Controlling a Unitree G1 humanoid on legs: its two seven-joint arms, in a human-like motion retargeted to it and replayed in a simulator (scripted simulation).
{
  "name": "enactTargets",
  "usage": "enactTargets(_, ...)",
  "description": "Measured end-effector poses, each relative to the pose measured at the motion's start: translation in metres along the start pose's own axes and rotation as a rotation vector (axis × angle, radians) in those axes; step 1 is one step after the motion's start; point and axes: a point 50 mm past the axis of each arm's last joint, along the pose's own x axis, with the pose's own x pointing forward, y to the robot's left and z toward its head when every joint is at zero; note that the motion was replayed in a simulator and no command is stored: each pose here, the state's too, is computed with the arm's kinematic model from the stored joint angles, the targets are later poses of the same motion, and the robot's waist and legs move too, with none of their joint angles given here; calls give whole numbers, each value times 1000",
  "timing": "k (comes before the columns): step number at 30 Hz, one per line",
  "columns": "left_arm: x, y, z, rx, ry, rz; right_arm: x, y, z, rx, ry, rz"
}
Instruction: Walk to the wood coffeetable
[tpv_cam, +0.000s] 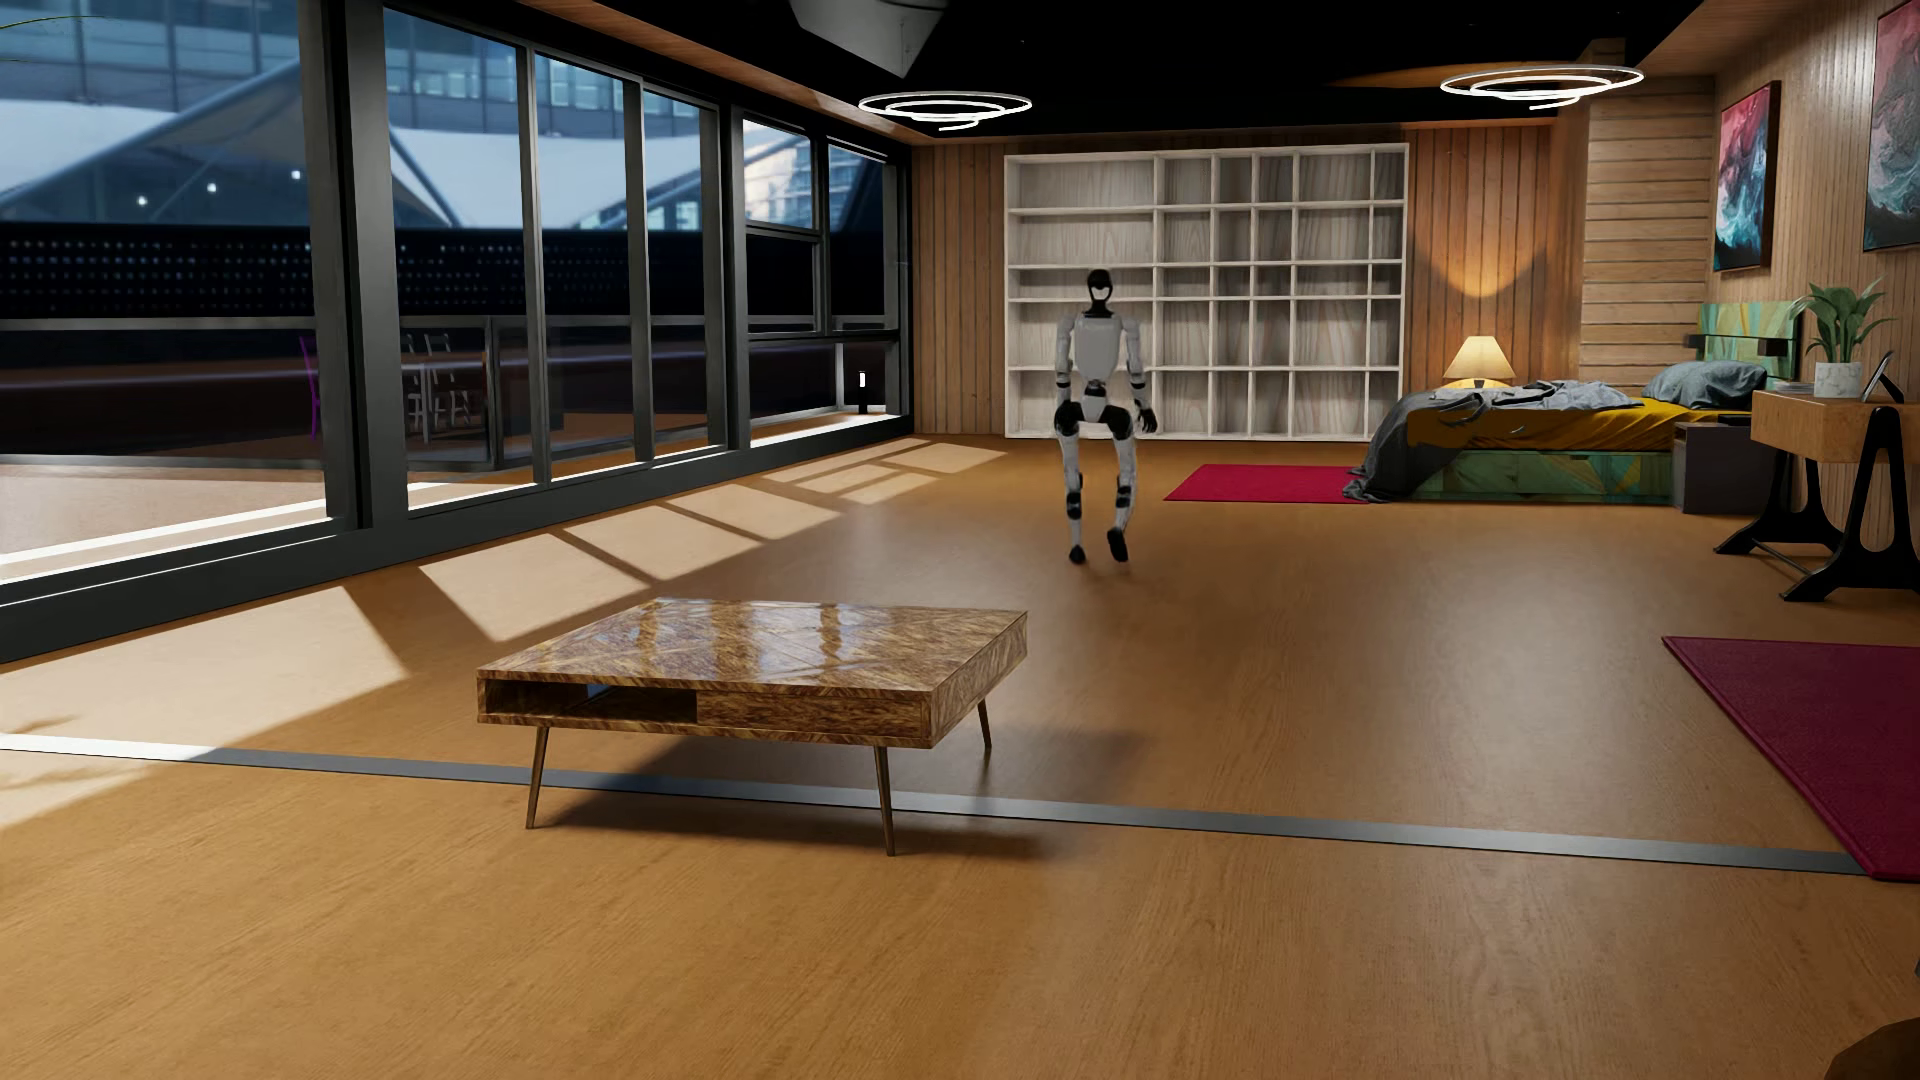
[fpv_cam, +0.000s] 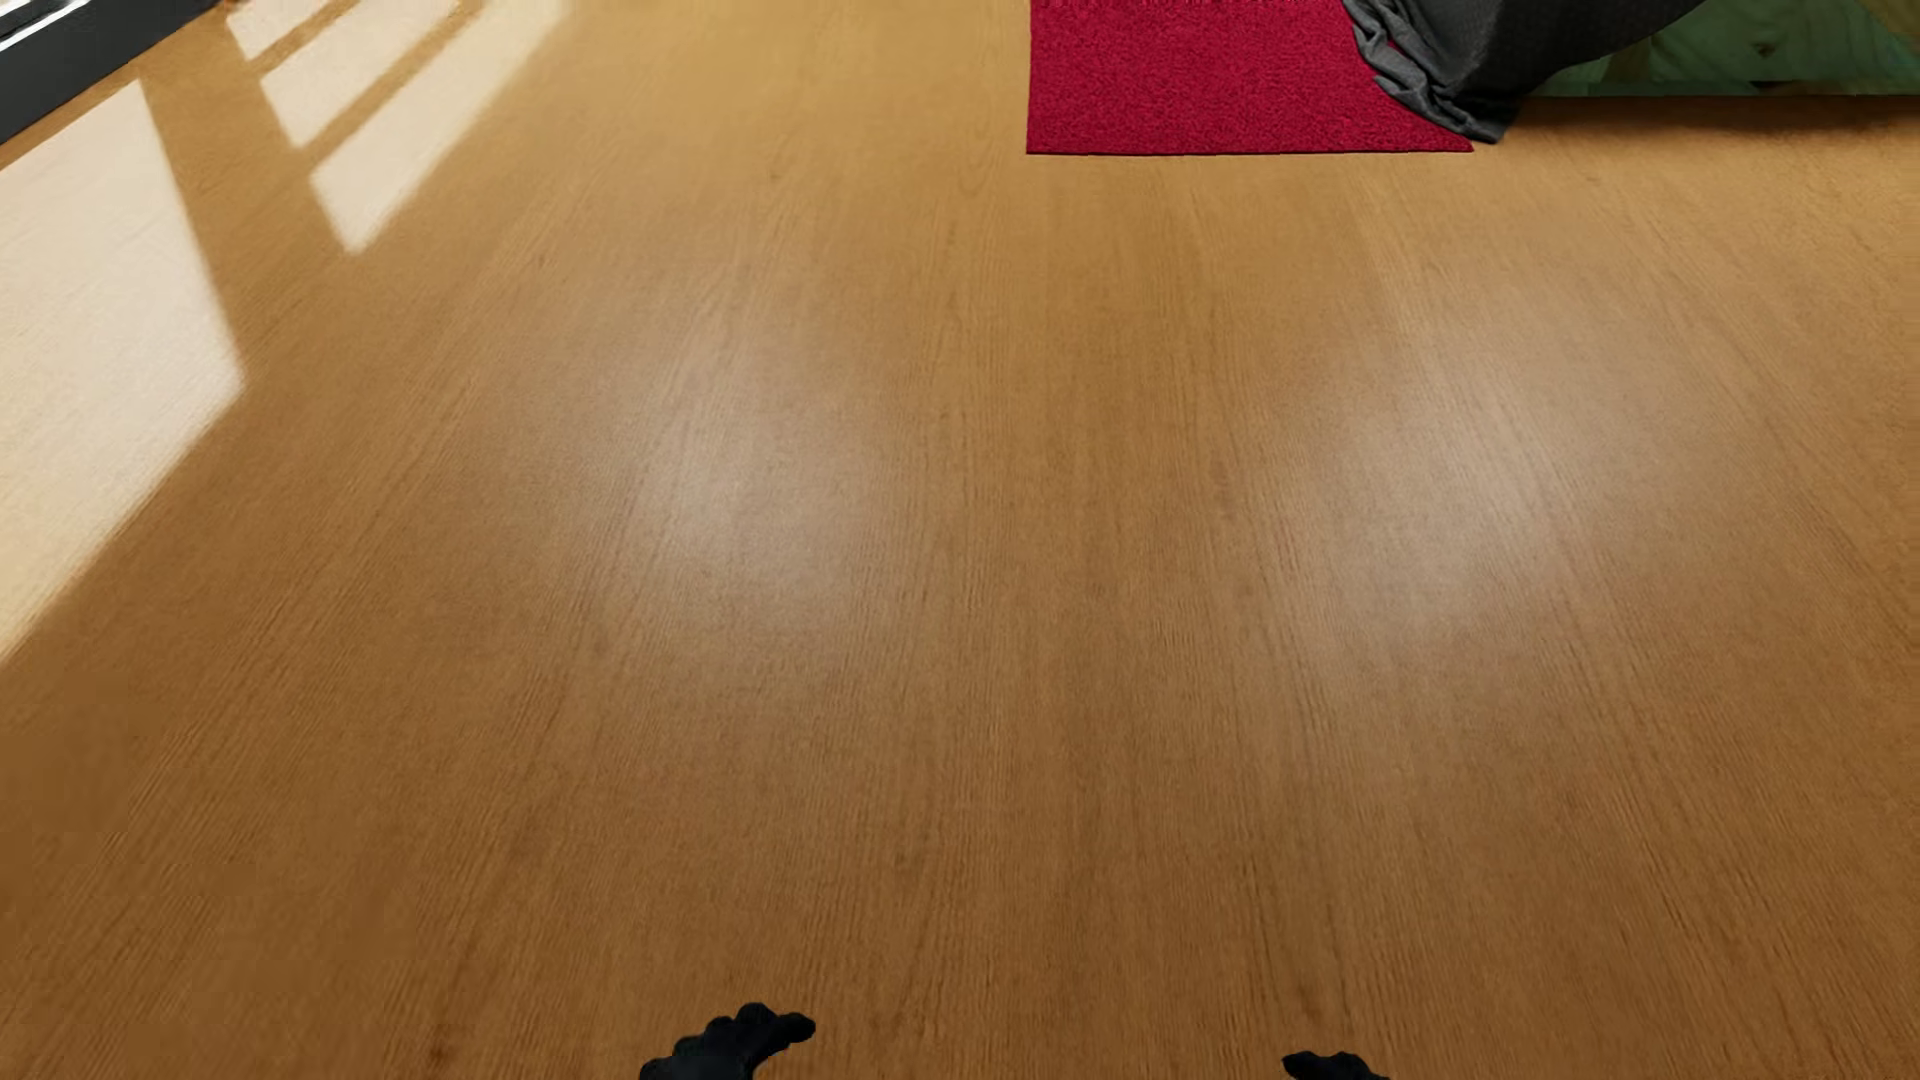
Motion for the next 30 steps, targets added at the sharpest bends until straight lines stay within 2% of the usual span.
enactTargets(6, 15, 64, 36, -42, -159, 226, -5, 14, -4, 35, 37, 64)
enactTargets(10, 12, 61, 47, -21, -212, 221, -10, 32, -11, 26, 88, 147)
enactTargets(13, 5, 28, 24, 14, -118, 119, -17, 50, -16, 37, 131, 200)
enactTargets(15, -4, -5, -2, 46, -12, -33, -20, 59, -17, 22, 141, 242)
enactTargets(17, -12, -26, -20, 183, -23, -223, -18, 59, -6, 5, 94, 249)
enactTargets(19, -18, -26, -41, 298, -49, -328, -11, 53, 13, -9, 12, 208)
enactTargets(21, -20, -21, -58, 248, 37, -289, -6, 45, 30, -44, -56, 155)
enactTargets(25, -25, -17, -68, -51, 189, -83, 10, 12, 56, -33, -116, 59)
enactTargets(30, -27, -27, -48, -62, 112, -121, 15, -22, 87, -48, -293, -63)
